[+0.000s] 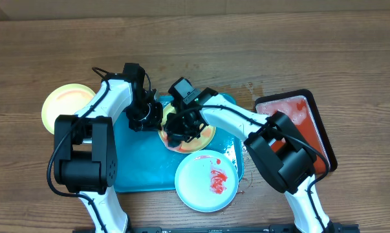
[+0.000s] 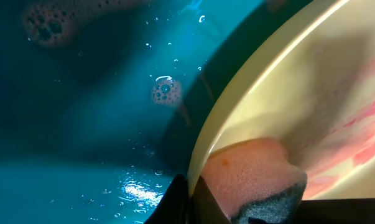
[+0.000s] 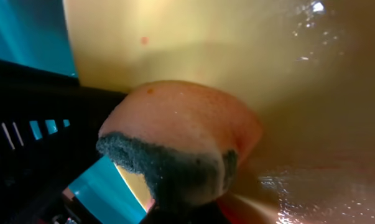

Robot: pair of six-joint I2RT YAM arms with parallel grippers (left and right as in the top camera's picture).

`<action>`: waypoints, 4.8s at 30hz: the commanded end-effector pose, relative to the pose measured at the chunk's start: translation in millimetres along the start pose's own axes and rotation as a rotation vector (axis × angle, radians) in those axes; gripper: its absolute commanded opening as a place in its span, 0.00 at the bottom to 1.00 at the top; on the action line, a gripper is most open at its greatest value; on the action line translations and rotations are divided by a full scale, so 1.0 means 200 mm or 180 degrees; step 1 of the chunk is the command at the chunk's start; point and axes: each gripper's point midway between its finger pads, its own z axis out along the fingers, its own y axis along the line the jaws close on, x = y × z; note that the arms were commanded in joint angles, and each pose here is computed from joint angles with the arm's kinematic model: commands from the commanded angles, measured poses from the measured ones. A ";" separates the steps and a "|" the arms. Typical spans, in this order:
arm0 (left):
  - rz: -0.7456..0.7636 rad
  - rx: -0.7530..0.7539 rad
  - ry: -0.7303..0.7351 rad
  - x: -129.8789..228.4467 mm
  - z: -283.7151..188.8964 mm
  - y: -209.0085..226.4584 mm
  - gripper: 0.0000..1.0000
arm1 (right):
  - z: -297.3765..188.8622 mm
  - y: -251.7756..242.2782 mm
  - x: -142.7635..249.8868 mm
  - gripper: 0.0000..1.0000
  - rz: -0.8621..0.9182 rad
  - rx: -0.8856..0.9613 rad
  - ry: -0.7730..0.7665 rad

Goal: Clean dirty plates on tray and stack at the side
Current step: 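Scrub the yellow plate with the sponge in the right gripper, left gripper holding rim, then return the sponge with the right gripper to the black water tray, then lift and tilt the yellow plate up with the left gripper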

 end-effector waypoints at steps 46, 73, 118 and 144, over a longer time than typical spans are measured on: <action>-0.0027 -0.0081 0.0020 0.03 -0.03 0.03 0.05 | -0.04 -0.35 -0.13 0.04 0.0115 0.0821 -0.0129; -0.0028 -0.0082 0.0027 0.03 -0.03 0.03 0.04 | -0.33 -0.22 -0.33 0.04 -0.0710 0.1424 -0.0912; 0.0338 -0.1096 -0.1397 0.22 -0.89 -0.03 0.05 | -1.82 -0.60 0.01 0.04 0.0742 0.1655 -0.2160; 0.1670 -0.3822 -0.1990 0.24 -1.31 -0.24 0.05 | -1.70 -0.91 0.05 0.04 0.1115 0.1994 -0.1866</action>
